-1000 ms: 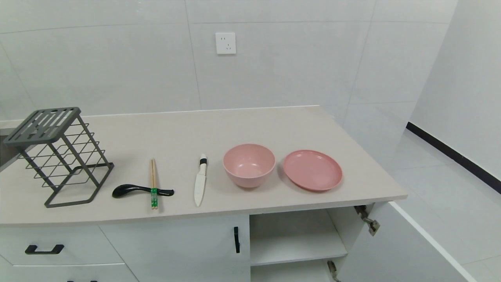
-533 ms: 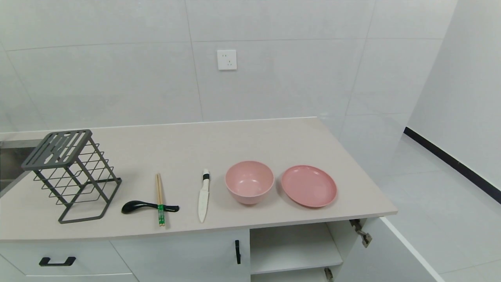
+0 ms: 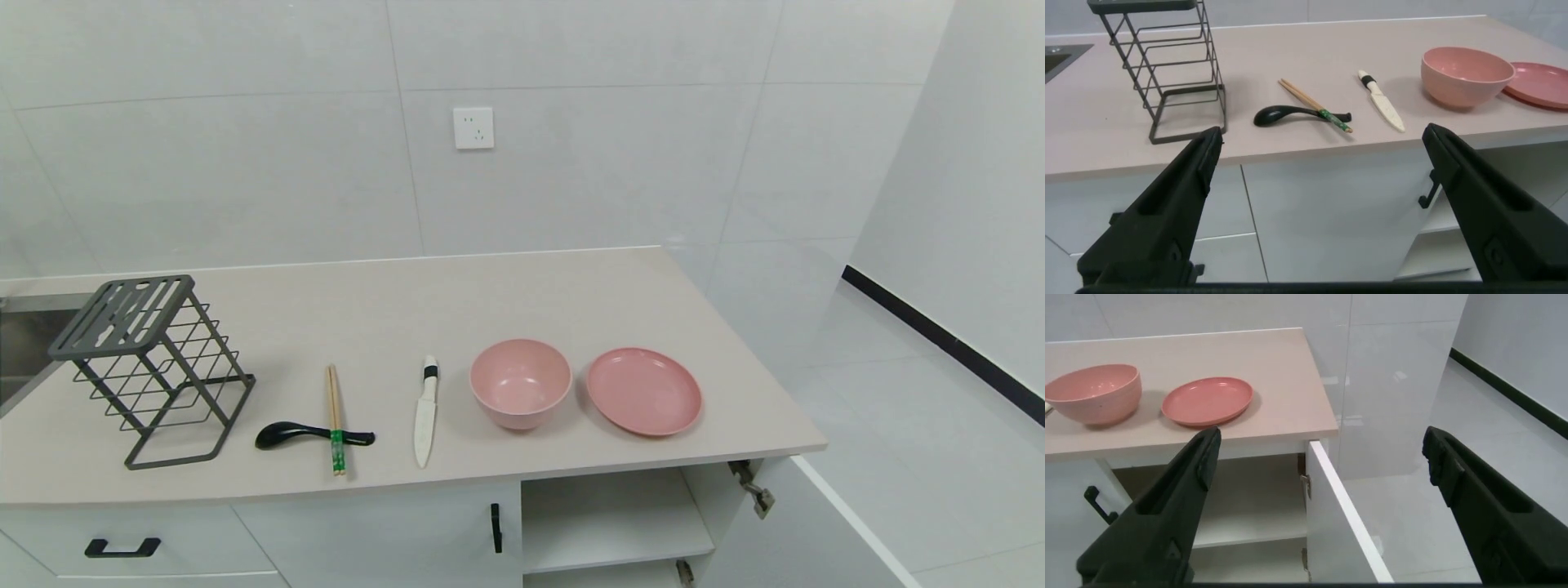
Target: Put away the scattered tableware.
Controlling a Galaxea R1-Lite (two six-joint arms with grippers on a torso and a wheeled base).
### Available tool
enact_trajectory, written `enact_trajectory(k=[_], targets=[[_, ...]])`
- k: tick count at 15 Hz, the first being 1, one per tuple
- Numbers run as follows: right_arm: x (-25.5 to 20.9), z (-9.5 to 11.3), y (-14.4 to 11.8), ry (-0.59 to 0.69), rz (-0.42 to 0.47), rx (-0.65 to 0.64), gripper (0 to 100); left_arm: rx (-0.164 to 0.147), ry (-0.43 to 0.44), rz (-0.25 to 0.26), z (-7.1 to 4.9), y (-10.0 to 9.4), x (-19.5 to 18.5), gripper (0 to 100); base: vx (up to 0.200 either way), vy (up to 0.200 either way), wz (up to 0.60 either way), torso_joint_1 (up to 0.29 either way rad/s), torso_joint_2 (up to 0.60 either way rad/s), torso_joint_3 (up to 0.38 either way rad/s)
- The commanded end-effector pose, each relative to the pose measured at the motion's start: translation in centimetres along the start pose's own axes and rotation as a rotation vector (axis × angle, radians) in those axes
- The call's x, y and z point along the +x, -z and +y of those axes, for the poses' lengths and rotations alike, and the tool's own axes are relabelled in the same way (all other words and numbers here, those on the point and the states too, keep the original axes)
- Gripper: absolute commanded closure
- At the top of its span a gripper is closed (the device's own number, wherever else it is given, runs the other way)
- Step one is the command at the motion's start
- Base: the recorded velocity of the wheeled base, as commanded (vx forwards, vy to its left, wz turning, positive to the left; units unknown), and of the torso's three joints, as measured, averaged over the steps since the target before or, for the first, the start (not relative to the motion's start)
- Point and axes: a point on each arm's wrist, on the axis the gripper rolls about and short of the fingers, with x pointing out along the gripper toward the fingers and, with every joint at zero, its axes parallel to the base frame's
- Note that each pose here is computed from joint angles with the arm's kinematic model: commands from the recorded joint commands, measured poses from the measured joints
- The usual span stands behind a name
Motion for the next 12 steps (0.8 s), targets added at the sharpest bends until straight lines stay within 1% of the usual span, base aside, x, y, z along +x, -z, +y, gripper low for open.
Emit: enact_trajectory(k=[1, 4, 5, 6, 7, 8, 9, 10, 12], targets=[[0.0, 0.0, 0.0, 0.000, 0.001, 0.000, 0, 0.000, 0.001, 0.000, 0.0, 0.0, 0.0, 0, 0.000, 0.000, 0.00, 0.000, 0.00, 0.000], [0.0, 0.0, 0.0, -0.003, -0.002, -0.008, 0, 0.008, 0.004, 0.000, 0.0, 0.0, 0.0, 0, 0.000, 0.000, 0.00, 0.000, 0.00, 0.000], [0.0, 0.0, 0.0, -0.011, -0.002, -0.008, 0, 0.003, 0.004, 0.001, 0.0, 0.0, 0.0, 0, 0.000, 0.000, 0.00, 0.000, 0.00, 0.000], [-0.2, 0.0, -1.4, -0.011, -0.097, -0.002, 0, 0.001, 0.004, 0.001, 0.0, 0.0, 0.0, 0, 0.000, 0.000, 0.00, 0.000, 0.00, 0.000], [-0.9, 0.1, -4.3, -0.004, -0.223, -0.009, 0, 0.000, 0.004, 0.001, 0.0, 0.0, 0.0, 0, 0.000, 0.000, 0.00, 0.000, 0.00, 0.000], [-0.6, 0.1, -5.9, -0.016, -0.213, -0.012, 0, 0.000, 0.004, 0.000, 0.0, 0.0, 0.0, 0, 0.000, 0.000, 0.00, 0.000, 0.00, 0.000], [-0.2, 0.2, -6.5, -0.061, -0.191, -0.014, 0, 0.000, 0.004, 0.000, 0.0, 0.0, 0.0, 0, 0.000, 0.000, 0.00, 0.000, 0.00, 0.000], [0.3, 0.3, -6.8, -0.125, -0.151, -0.017, 0, -0.003, 0.004, 0.000, 0.0, 0.0, 0.0, 0, 0.000, 0.000, 0.00, 0.000, 0.00, 0.000], [1.3, 0.4, -7.2, -0.203, -0.083, -0.017, 0, -0.002, 0.004, 0.000, 0.0, 0.0, 0.0, 0, 0.000, 0.000, 0.00, 0.000, 0.00, 0.000]])
